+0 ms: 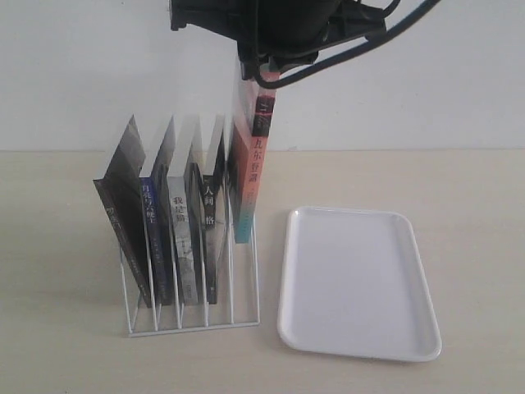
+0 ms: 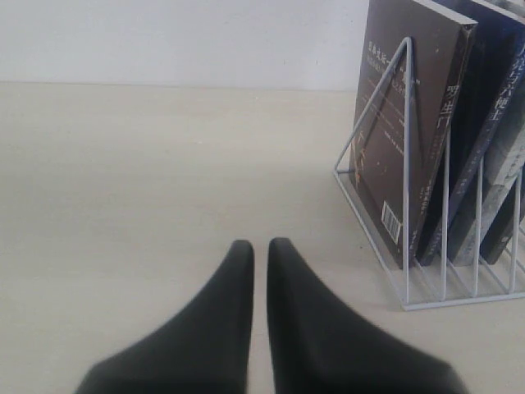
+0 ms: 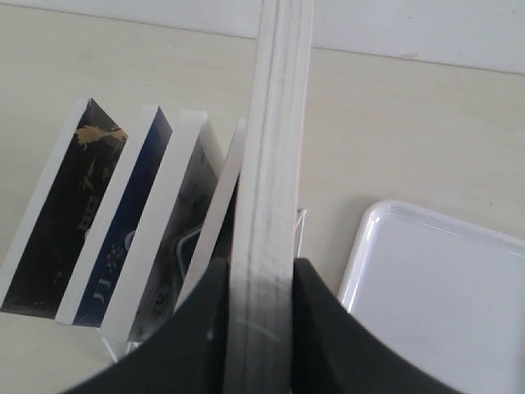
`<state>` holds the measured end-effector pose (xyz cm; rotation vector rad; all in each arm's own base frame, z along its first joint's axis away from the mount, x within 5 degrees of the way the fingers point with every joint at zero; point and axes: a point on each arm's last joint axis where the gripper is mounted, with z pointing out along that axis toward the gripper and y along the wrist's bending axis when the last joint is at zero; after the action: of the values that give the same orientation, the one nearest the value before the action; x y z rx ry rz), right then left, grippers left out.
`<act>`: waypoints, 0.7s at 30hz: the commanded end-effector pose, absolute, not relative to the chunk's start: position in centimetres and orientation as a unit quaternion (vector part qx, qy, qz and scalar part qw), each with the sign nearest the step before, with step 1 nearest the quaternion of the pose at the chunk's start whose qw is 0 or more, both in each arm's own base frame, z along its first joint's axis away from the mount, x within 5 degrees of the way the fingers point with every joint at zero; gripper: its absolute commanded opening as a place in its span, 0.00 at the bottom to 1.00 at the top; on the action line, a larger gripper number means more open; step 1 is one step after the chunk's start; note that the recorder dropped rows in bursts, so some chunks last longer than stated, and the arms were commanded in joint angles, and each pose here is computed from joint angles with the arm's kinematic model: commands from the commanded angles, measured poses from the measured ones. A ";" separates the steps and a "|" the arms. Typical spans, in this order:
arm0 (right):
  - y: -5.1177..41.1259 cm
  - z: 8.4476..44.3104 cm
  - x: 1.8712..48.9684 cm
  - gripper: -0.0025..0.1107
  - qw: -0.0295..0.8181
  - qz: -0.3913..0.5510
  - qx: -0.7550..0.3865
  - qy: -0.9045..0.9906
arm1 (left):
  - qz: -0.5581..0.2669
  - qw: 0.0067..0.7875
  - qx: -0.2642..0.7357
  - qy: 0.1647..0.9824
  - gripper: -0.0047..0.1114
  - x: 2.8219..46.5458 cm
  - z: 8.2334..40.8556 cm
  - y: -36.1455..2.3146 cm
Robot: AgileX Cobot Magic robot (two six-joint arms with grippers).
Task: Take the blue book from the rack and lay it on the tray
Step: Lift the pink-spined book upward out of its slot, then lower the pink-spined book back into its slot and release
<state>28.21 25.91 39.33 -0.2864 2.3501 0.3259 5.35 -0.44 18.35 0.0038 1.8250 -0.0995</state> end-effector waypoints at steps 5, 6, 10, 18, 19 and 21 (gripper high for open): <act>25.3 41.4 27.8 0.03 0.404 0.140 -0.114 0.897 | -0.043 0.611 -0.002 0.791 0.09 5.3 18.3 -0.4; 25.3 41.4 27.8 0.03 0.404 0.140 -0.114 0.897 | -0.043 0.611 -0.002 0.791 0.09 5.3 18.3 -0.4; 25.3 41.4 27.8 0.03 0.404 0.140 -0.114 0.897 | -0.043 0.611 -0.002 0.791 0.09 5.3 18.3 -0.4; 25.6 40.9 28.0 0.03 0.399 0.138 -0.113 0.899 | -0.043 0.611 -0.002 0.791 0.09 5.3 18.3 -0.4; 25.6 40.9 28.0 0.03 0.397 0.139 -0.112 0.900 | -0.043 0.611 -0.002 0.791 0.09 5.3 18.3 -0.4; 26.0 40.1 28.4 0.03 0.389 0.134 -0.114 0.904 | -0.043 0.611 -0.002 0.791 0.09 5.3 18.3 -0.4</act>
<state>28.05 25.73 39.69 -0.2834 2.3438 0.3308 5.35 -0.44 18.35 0.0038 1.8250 -0.0995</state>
